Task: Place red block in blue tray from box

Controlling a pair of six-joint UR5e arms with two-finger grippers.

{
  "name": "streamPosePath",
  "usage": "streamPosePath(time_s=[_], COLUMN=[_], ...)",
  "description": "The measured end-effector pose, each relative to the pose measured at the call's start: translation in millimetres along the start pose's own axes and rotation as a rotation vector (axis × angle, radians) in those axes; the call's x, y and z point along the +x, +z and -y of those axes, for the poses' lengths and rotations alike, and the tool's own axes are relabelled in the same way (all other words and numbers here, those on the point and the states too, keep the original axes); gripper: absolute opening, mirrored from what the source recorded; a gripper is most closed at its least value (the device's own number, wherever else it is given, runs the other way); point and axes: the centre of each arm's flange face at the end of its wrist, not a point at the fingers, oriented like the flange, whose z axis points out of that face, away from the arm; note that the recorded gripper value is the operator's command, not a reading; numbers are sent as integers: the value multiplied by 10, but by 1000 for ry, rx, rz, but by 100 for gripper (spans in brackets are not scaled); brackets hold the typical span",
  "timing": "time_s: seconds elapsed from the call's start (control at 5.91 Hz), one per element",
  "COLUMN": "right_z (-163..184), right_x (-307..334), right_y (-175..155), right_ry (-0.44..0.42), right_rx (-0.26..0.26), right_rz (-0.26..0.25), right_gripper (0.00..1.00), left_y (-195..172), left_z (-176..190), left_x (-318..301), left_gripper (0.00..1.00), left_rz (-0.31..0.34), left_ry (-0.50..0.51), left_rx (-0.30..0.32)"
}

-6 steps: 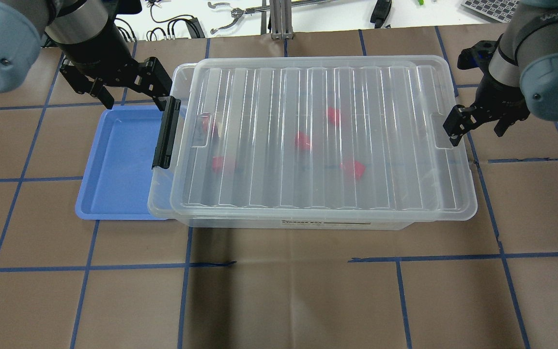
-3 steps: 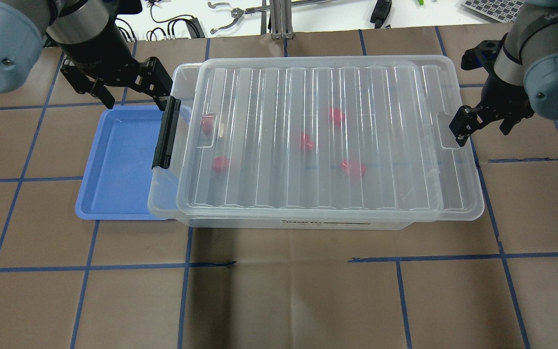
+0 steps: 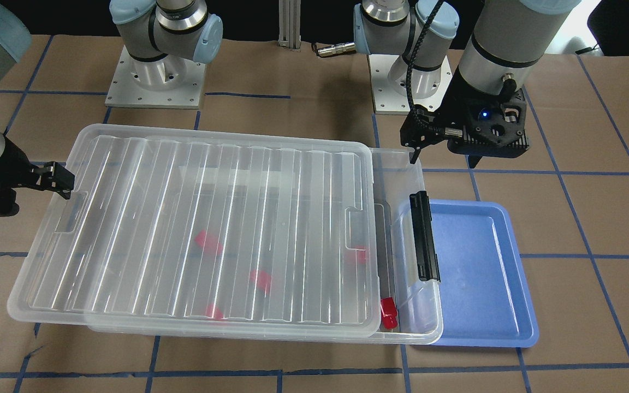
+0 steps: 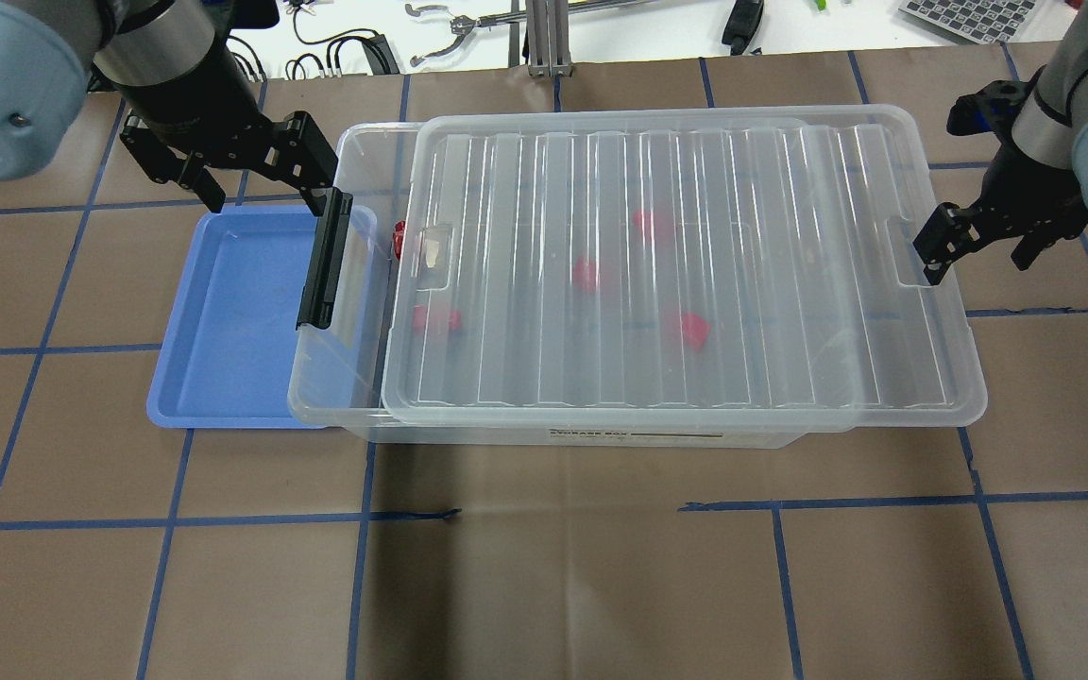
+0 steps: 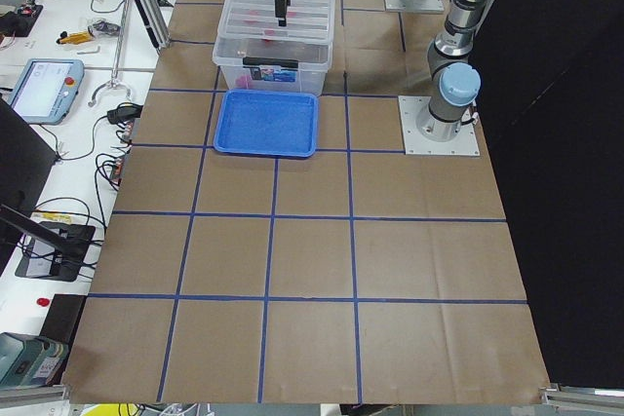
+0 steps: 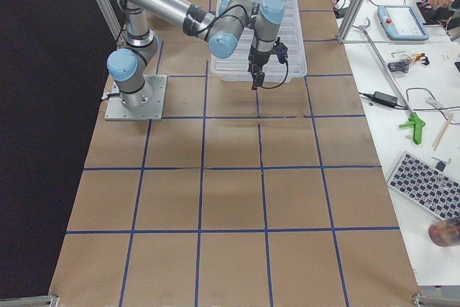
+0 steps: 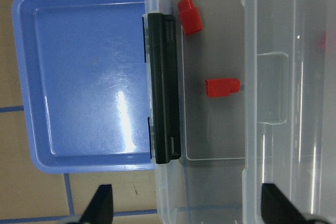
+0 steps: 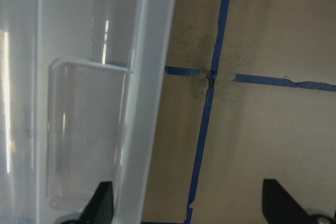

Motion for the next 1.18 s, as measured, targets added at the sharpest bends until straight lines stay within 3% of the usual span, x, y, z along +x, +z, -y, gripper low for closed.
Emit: streamPosePath(time_s=[1.18], right_z=[-221], right_x=[807], right_y=[44], right_ry=[76], right_rx=[-6], right_rz=[9], right_gripper=[100], left_y=[86], left_z=[68], left_x=[5], left_gripper=[99], left_rz=[-6], left_ry=[-1], left_rx=[30])
